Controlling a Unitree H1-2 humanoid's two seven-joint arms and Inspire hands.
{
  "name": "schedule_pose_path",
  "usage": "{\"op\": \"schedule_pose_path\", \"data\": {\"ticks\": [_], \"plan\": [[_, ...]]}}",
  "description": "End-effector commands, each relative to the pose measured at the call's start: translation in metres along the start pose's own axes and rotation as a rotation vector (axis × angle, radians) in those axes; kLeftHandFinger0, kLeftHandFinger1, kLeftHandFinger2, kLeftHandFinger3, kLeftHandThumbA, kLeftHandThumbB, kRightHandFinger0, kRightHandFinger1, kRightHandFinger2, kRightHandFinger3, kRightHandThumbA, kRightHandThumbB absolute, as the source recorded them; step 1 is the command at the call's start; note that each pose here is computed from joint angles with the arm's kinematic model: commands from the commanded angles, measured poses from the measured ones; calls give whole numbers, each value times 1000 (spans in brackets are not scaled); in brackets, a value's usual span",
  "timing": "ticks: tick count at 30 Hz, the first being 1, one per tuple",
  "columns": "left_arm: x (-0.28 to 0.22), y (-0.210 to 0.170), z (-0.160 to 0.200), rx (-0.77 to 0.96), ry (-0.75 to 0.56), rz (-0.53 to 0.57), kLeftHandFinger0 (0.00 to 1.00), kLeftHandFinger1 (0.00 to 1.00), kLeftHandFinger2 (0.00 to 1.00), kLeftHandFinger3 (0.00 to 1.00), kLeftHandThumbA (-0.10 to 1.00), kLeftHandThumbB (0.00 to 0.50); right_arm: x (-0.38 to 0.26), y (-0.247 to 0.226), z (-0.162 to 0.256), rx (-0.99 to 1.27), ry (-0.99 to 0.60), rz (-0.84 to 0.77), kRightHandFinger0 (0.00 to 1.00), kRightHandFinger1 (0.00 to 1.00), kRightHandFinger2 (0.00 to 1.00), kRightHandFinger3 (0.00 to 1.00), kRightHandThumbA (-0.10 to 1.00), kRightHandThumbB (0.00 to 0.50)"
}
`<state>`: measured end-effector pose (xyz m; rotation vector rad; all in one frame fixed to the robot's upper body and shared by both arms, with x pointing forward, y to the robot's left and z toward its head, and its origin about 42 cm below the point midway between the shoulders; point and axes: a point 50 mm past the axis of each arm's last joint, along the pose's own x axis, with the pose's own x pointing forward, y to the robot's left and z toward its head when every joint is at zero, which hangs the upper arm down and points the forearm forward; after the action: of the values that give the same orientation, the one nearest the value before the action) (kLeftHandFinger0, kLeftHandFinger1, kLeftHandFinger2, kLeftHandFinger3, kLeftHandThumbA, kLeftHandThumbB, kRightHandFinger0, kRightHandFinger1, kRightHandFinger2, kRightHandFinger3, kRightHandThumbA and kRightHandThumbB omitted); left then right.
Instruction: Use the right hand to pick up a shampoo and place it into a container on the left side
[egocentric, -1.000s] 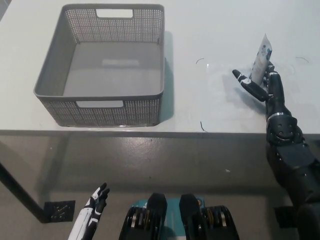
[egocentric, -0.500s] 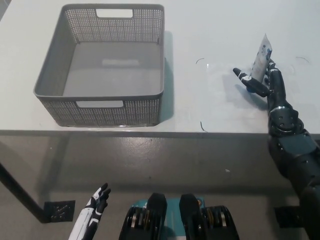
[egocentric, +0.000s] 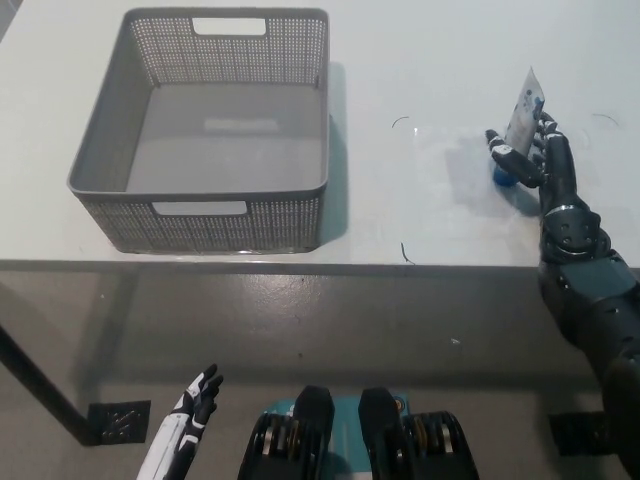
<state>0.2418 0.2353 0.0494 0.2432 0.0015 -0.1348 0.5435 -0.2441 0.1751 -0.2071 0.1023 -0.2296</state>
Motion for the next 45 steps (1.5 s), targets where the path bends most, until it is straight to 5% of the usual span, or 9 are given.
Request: {"op": "schedule_pose_path", "data": {"ticks": [1, 2, 3, 6, 10, 21, 30, 37, 45], "plan": [[5, 7, 12, 5, -62, 3, 1000, 1000, 1000, 1000, 1000, 291, 16, -14, 46, 3, -77, -125, 56, 102, 167, 162, 75, 272], [5, 7, 12, 4, -64, 1, 1000, 1000, 1000, 1000, 1000, 293, 15, -13, 46, -3, -87, -141, 2, 42, 159, 90, -93, 259], [6, 7, 12, 7, -67, 1, 1000, 1000, 1000, 1000, 1000, 294, 15, -13, 46, 2, -89, -142, 0, 35, 207, 114, -99, 248], [8, 8, 12, 19, -69, -1, 1000, 1000, 1000, 1000, 1000, 297, 15, -13, 46, 16, -96, -138, 0, 259, 620, 468, -100, 195], [9, 9, 14, 20, -71, -2, 1000, 1000, 1000, 1000, 1000, 291, 15, -14, 46, 55, -100, -139, 0, 309, 701, 601, -100, 163], [10, 11, 14, 11, -74, 2, 1000, 1000, 1000, 1000, 1000, 276, 15, -11, 55, 98, -142, -143, 0, 331, 666, 596, -100, 172], [10, 11, 13, 25, -65, 5, 1000, 1000, 1000, 1000, 1000, 294, 19, 3, 117, 162, -324, -117, 0, 289, 647, 601, -100, 154], [9, 10, 13, 25, -67, -1, 1000, 1000, 1000, 1000, 1000, 271, 12, 18, 164, 176, -453, -88, 0, 141, 511, 518, -100, 169], [9, 14, 12, 40, -68, -7, 1000, 1000, 1000, 1000, 1000, 278, -3, 46, 211, 239, -543, -24, 0, 205, 599, 605, -100, 166]]}}
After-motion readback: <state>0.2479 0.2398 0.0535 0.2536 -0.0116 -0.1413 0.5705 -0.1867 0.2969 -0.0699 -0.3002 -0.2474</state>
